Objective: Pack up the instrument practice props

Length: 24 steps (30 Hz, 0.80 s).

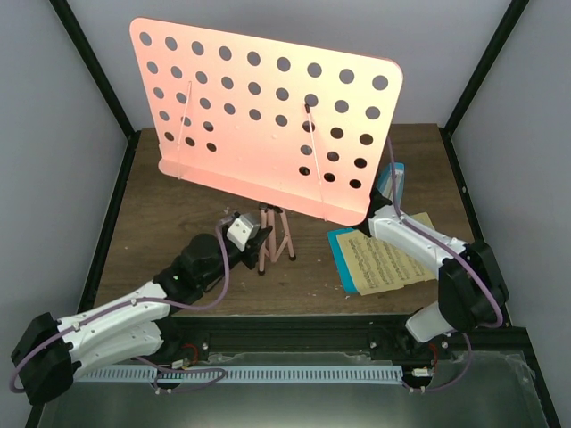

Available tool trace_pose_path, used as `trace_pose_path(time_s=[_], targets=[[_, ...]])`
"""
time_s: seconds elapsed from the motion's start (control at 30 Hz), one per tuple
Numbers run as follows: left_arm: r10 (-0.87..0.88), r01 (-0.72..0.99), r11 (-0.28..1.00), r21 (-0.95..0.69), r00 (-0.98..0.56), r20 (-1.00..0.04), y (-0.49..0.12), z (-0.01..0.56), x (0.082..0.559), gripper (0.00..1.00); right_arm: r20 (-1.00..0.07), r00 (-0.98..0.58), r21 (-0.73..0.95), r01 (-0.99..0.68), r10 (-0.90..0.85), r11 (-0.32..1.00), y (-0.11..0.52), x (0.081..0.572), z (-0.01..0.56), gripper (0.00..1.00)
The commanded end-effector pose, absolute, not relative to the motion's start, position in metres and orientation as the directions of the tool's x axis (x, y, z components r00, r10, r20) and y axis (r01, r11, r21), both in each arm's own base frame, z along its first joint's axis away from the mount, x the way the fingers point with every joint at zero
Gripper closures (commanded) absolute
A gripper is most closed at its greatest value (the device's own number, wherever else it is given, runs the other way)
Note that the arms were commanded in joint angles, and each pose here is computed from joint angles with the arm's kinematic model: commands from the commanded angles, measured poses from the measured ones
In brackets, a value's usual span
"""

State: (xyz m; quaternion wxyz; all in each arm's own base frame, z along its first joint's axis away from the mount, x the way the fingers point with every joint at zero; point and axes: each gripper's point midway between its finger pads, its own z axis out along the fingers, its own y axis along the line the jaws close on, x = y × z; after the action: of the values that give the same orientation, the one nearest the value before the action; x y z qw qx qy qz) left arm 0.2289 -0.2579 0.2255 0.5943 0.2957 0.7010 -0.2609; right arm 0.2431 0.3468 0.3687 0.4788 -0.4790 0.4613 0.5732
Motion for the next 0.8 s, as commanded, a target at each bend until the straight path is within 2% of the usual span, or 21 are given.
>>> trace_pose_path(time_s=[0.0, 0.17, 0.33, 0.77], targets=[[0.245, 0.737, 0.674, 0.046, -0.165, -0.955, -0.256, 0.181, 0.221, 1.00, -0.984, -0.120, 0.096, -0.979, 0.129, -0.180, 0.349, 0.219, 0.388, 0.75], [0.273, 0.744, 0.664, 0.069, -0.155, -0.949, -0.260, 0.177, 0.216, 1.00, -0.984, -0.109, 0.084, -0.983, 0.144, -0.164, 0.350, 0.222, 0.396, 0.61], [0.268, 0.743, 0.666, 0.068, -0.153, -0.951, -0.260, 0.179, 0.216, 1.00, -0.983, -0.094, 0.070, -0.986, 0.156, -0.150, 0.349, 0.226, 0.404, 0.52], [0.266, 0.743, 0.667, 0.063, -0.157, -0.951, -0.260, 0.182, 0.217, 1.00, -0.982, -0.056, 0.031, -0.990, 0.180, -0.138, 0.343, 0.227, 0.427, 0.49]])
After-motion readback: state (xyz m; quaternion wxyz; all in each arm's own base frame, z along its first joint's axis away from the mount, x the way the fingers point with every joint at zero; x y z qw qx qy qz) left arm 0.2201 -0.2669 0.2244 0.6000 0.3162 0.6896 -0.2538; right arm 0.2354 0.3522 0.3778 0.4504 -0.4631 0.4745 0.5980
